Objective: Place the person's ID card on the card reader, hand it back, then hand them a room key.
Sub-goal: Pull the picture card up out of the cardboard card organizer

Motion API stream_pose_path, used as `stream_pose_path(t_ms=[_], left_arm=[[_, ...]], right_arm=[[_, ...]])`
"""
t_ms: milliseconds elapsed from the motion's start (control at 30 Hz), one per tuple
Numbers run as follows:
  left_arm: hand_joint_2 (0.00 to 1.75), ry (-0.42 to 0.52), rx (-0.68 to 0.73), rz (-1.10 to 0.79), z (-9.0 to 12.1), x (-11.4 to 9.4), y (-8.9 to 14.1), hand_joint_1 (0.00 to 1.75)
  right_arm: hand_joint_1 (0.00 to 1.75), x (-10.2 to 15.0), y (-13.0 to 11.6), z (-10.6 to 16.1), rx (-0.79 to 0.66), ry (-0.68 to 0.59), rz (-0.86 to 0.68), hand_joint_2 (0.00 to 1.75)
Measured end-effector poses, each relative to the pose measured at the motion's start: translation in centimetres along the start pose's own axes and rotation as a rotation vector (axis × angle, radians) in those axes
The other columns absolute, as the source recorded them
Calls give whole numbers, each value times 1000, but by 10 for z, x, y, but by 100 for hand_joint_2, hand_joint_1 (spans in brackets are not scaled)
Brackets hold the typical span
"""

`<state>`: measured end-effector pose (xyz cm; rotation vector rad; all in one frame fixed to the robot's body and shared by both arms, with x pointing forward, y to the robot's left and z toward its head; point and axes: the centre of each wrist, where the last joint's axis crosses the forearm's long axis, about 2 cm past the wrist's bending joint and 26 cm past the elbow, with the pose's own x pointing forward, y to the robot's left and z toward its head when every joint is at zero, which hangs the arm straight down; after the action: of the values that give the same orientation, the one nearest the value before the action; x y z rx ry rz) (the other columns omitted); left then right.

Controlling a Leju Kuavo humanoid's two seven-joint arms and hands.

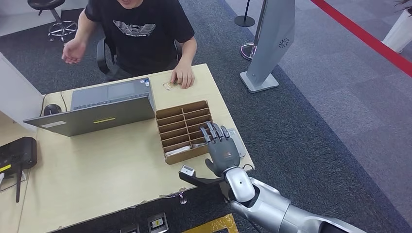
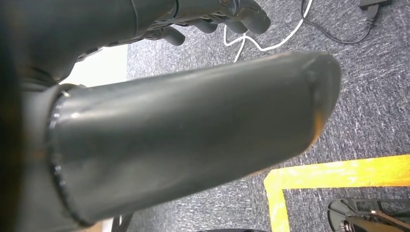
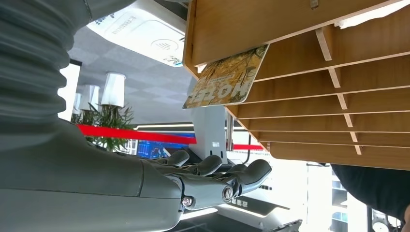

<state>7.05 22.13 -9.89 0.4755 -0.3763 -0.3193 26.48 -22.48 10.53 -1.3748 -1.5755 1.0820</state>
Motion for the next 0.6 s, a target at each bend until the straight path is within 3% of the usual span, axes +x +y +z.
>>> stream_pose_path(t_ms=[600], left_arm=[[0,-19,1,-9,0,0,0,0]], right_arm=[[0,-6,6,-5,-2,9,6,175]])
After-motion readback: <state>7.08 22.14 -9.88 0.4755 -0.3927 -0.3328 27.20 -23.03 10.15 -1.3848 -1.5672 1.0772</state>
